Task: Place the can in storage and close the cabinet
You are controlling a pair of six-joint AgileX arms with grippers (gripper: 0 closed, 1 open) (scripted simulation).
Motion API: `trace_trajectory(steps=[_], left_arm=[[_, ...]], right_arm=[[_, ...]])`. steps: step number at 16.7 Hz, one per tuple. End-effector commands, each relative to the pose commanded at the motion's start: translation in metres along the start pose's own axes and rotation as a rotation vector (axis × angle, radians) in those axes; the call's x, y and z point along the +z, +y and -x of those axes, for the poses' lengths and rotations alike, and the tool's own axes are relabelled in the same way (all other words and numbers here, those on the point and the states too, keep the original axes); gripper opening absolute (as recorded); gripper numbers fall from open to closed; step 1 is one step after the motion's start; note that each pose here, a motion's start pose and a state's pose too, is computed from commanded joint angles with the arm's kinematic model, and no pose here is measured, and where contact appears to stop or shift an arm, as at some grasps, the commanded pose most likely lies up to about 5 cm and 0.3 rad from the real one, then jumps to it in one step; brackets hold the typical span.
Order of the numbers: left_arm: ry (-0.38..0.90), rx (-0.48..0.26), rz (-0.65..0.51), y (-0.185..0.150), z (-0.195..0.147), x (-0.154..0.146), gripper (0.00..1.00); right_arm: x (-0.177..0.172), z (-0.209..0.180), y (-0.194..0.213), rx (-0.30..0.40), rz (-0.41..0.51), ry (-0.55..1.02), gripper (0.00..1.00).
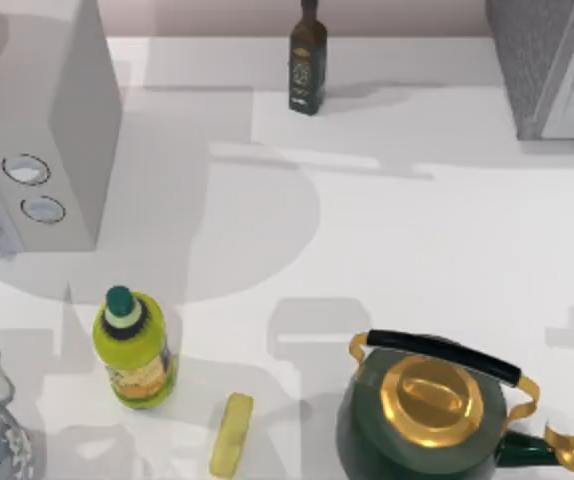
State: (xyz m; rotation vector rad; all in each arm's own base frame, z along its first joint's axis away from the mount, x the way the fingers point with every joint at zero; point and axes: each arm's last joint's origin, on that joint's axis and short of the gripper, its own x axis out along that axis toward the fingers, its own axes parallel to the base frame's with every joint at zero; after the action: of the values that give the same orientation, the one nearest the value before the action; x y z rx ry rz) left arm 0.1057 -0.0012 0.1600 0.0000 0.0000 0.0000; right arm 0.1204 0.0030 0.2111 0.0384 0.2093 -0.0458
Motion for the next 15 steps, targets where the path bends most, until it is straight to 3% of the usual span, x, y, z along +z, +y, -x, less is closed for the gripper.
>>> trace_trajectory(steps=[6,15], left_arm=[[0.0,0.0,0.0,0.0,0.0,0.0,1.0],[0.0,0.0,0.0,0.0,0.0,0.0,1.0]], right_arm=[[-0.049,0.004,-0.006,0.042,0.036,-0.196,0.0],[-0.046,0.005,-0.006,0.047,0.036,-0.193,0.0]])
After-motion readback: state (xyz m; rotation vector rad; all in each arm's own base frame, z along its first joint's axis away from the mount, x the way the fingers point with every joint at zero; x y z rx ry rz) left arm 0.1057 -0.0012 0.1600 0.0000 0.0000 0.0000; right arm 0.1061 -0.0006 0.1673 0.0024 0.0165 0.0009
